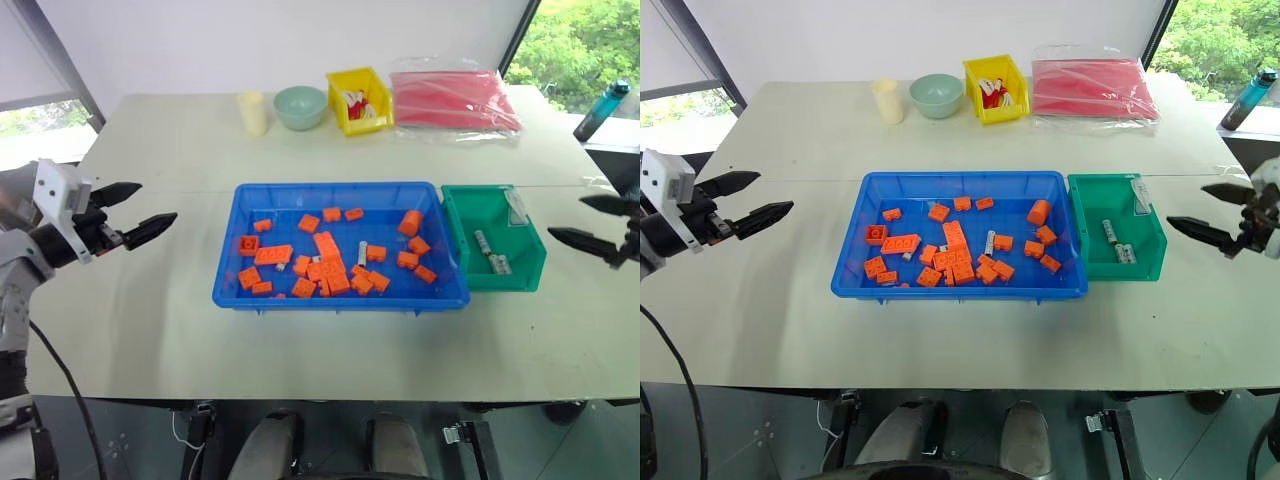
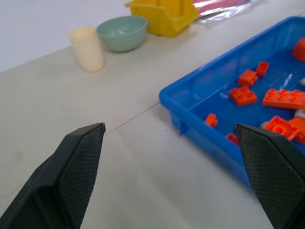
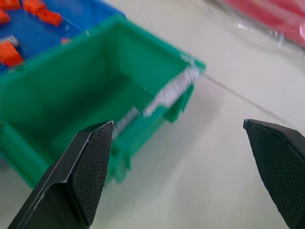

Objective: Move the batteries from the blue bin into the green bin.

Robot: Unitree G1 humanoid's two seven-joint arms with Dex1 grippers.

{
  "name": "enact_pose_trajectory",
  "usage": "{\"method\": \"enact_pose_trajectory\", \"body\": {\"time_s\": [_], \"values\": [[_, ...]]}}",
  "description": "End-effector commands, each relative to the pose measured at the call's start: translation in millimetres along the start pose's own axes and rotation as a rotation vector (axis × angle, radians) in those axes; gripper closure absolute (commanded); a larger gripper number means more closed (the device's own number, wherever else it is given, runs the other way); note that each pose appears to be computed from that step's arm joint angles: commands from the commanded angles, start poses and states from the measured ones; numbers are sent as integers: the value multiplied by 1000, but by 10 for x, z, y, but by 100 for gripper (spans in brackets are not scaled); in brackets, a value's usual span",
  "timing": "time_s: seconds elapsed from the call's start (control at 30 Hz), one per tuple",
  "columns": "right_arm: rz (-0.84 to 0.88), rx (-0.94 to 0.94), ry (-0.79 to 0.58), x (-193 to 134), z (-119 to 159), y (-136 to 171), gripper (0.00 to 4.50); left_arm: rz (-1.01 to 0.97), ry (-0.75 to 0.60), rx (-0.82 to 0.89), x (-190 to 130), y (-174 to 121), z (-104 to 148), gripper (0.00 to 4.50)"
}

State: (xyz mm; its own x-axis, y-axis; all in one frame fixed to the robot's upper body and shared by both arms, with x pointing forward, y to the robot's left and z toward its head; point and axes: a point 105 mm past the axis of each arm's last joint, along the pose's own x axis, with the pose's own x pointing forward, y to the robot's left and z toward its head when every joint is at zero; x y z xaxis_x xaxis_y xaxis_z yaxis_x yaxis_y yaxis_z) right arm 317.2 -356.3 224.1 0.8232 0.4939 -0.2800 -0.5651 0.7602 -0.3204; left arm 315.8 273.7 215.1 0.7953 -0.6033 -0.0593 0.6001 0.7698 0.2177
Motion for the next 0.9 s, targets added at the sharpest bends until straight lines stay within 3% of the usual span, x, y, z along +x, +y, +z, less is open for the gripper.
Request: {"method": "enact_pose_trajectory", "body": {"time_s": [0.03, 0.2, 0.4, 0.63, 0.9], "values": [[185, -121, -135, 283, 671, 318, 1, -147, -37, 29, 91, -297, 207, 0], [405, -202, -181, 834, 1151, 900, 1, -322, -5, 56, 187, -607, 268, 0], [528, -240, -177, 1528, 1477, 1550, 1, -377, 27, 83, 190, -654, 260, 0], [742, -163, -141, 2070, 1382, 2510, 1, -397, 43, 74, 169, -743, 189, 0], [795, -49, -82, 2338, 1114, 2875, 1, -386, 33, 48, 137, -827, 217, 0]]}}
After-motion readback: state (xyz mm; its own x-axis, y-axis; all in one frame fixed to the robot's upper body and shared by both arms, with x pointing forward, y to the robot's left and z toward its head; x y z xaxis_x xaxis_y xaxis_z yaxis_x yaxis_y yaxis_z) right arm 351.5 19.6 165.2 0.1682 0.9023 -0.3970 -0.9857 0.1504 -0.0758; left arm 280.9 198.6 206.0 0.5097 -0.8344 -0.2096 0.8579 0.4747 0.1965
